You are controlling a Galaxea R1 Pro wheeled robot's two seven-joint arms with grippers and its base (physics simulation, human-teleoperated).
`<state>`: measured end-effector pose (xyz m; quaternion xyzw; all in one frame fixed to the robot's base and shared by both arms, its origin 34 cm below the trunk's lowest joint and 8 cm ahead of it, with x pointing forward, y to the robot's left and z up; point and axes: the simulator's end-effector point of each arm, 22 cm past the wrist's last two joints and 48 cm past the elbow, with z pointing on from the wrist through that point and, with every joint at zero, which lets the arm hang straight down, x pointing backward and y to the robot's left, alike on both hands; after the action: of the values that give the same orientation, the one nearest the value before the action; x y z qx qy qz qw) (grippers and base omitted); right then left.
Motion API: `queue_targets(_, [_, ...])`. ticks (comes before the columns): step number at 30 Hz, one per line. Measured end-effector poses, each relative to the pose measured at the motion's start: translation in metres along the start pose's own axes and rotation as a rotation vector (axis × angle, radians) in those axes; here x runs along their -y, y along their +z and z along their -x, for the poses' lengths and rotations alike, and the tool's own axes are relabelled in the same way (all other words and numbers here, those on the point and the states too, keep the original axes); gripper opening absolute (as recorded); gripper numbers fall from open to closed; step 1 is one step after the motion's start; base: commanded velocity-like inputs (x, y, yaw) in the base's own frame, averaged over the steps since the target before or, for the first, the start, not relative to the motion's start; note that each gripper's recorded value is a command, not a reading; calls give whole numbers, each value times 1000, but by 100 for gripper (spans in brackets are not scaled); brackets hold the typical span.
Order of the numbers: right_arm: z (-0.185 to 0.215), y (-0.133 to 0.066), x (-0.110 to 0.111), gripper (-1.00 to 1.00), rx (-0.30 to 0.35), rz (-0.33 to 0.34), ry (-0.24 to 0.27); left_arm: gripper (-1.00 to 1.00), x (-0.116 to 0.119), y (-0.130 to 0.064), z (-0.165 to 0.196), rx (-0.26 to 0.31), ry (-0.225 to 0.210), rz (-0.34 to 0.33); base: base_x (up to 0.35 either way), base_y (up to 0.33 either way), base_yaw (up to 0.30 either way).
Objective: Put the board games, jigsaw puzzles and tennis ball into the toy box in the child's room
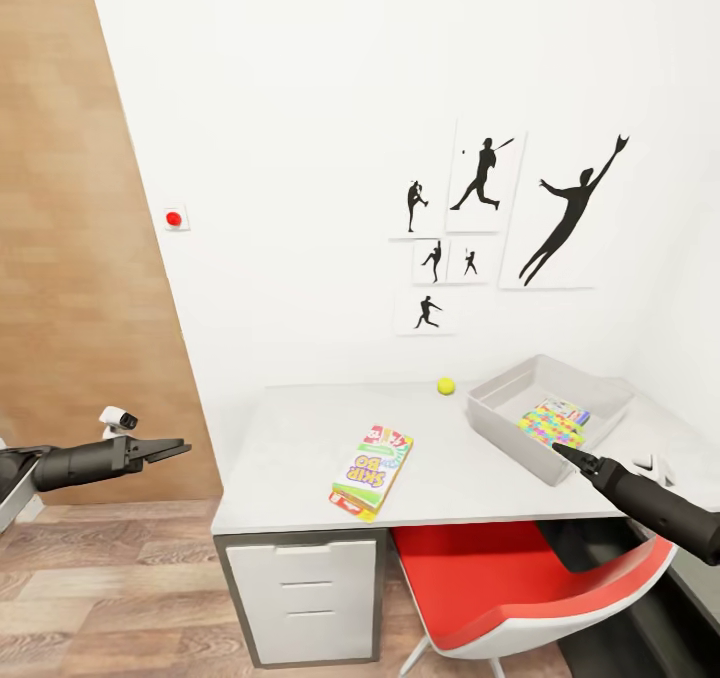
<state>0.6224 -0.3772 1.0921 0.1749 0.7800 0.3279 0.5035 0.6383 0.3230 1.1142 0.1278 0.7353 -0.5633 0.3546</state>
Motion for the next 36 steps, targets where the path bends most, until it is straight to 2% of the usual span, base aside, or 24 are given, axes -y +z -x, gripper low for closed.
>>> queue_targets(6, [-1,1,1,100,-5,-4,0,100,-2,0,-1,0,-3,1,0,270,44])
queue_targets(27, [-5,8,4,100,-20,-23,-5,100,-6,3,-3,-1,-15,-1,0,12,2])
queue_targets(29, [2,12,2,100,-15,-37,-17,100,-6,4,-4,-2,-16,-3,0,54,0])
queue_targets(32, [21,26,-11,100,-6,-51,-47,100,-5,5,-4,-3,-16,-5,0,65,0])
queue_targets(36, [45,67,-54,100,-27,-51,-131,100,-5,6,-5,-4,-17,-7,0,23,0])
